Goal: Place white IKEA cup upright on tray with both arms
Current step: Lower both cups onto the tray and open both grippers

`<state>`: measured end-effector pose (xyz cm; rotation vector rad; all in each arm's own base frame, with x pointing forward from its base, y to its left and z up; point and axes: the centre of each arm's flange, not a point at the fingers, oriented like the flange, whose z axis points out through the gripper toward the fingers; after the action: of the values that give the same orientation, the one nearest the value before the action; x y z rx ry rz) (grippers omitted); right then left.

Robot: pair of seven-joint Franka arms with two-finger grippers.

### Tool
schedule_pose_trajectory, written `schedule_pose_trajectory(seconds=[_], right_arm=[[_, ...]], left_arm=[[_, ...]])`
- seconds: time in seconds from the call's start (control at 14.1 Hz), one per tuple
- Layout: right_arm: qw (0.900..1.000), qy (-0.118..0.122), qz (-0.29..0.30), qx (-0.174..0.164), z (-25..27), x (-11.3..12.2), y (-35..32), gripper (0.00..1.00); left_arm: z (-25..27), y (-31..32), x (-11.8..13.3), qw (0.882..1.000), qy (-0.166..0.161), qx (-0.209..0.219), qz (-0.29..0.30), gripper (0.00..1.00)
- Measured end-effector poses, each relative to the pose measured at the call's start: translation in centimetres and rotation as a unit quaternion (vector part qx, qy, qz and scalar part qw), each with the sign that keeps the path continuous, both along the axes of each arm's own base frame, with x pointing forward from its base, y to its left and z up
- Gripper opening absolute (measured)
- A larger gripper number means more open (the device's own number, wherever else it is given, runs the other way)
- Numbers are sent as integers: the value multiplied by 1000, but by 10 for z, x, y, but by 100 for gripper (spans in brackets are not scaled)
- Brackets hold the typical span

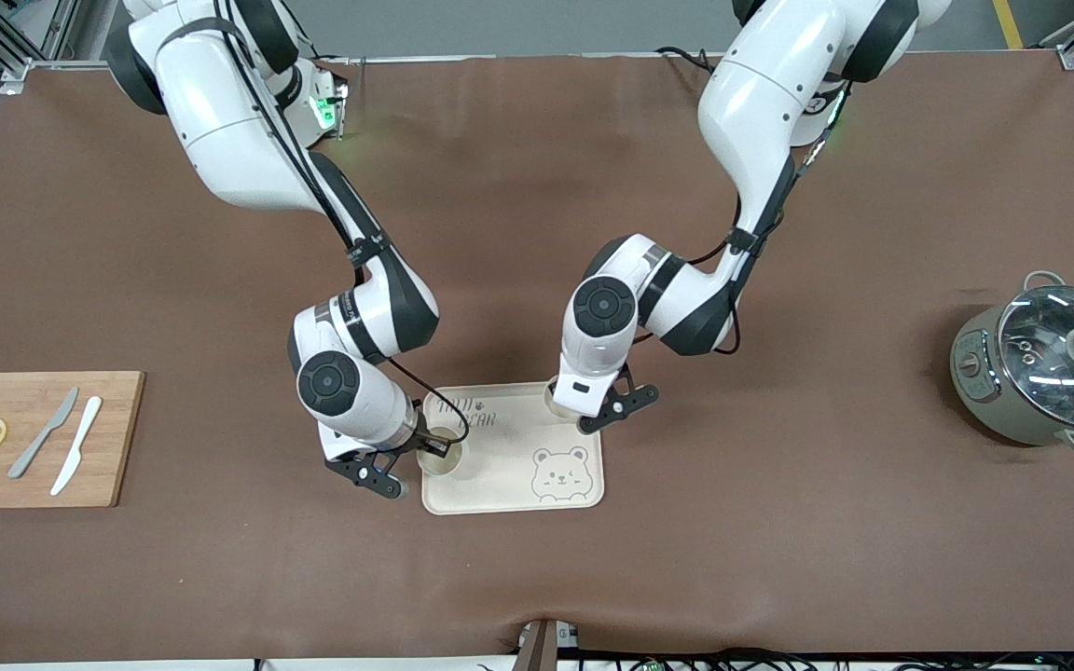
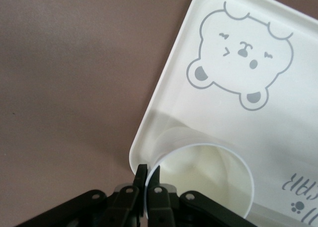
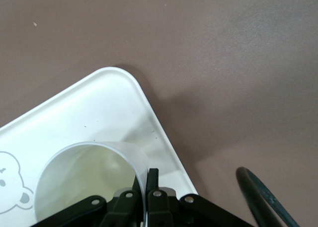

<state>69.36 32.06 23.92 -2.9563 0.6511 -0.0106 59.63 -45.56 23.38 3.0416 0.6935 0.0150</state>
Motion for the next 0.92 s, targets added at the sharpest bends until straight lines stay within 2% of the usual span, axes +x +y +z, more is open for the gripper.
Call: schedule_pose_trajectory(seconds=[0.14,0.43,0.5,0.78,0.92], right_arm=[[1000,-1,0,0,-4,0,0,4],[1000,-5,-1,2,-10,0,0,4],[1000,-5,-1,2,-10,-1,0,8],[1000,-6,-2,1,-11,0,-2,49],[1000,-8,-3,0,-10,1,-3,70]], left_arm=[[0,0,1,1000,-1,0,1,9],[0,2,2,1000,-1,1,2,47],[0,3,2,1000,-2,1,2,58],[10,11,13,1000,-12,-1,0,96],[24,23,22,1000,-18,0,-1,100]])
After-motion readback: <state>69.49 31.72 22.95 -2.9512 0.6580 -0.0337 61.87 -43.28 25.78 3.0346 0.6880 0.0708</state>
